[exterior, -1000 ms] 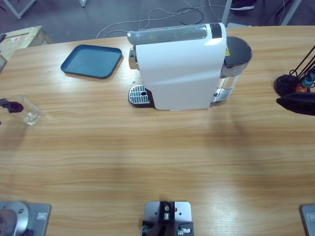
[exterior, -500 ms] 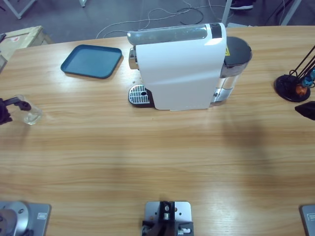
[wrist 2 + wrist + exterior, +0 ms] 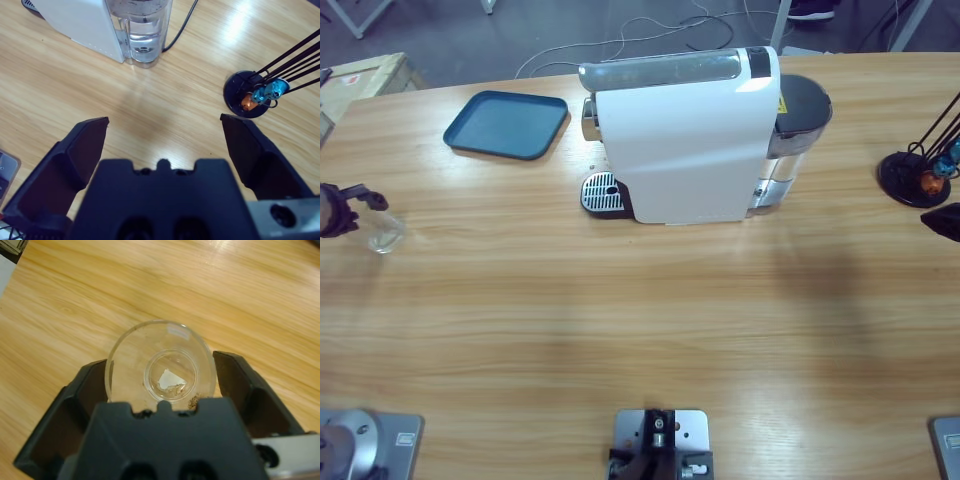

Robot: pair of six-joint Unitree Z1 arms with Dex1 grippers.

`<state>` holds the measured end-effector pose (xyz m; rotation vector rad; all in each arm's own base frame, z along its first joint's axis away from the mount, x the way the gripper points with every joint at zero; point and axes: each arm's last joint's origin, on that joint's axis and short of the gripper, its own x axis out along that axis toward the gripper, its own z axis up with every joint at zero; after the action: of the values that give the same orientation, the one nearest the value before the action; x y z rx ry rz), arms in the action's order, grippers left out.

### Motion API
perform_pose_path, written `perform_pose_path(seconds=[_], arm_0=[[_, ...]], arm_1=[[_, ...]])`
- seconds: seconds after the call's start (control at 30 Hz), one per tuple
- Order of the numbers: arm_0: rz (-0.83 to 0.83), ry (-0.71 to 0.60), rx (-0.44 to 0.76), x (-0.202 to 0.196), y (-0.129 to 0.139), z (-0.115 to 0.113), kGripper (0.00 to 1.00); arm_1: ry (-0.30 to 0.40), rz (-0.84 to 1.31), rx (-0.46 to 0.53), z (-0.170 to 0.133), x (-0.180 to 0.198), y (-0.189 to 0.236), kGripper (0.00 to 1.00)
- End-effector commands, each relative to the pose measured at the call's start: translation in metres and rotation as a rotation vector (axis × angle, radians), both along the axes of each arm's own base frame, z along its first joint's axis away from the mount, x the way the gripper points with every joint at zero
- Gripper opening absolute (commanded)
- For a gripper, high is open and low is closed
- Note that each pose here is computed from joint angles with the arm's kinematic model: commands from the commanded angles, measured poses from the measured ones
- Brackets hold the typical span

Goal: Pour coffee

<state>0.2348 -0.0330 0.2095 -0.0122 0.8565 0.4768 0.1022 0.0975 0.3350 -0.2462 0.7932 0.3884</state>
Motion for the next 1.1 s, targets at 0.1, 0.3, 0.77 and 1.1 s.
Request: perform_pose_path(seconds=[0.1,0.3,0.77,1.1], arm_0=[[-0.011,0.075,-0.004,-0.009,0.004,-0.019,0.563],[-0.052,0.044,0.016,-0.011,0.004,-0.011,0.122],[-0.994,-0.114,-0.021,-0.044,-0.052,0.052,0.000],[-1.662,-0.163,0.001,0.038,-0.107,0.035,0.000]], arm_1=[[0.032,-0.006,-0.037,-0.012,0.000,0.002,1.000],[0.030,-0.007,-0.033,-0.014,-0.002,-0.001,1.000],[-0.015,-0.015,-0.019,-0.001,0.002,0.002,1.000],[-0.040,-0.019,-0.009,0.011,-0.011,-0.014,1.000]])
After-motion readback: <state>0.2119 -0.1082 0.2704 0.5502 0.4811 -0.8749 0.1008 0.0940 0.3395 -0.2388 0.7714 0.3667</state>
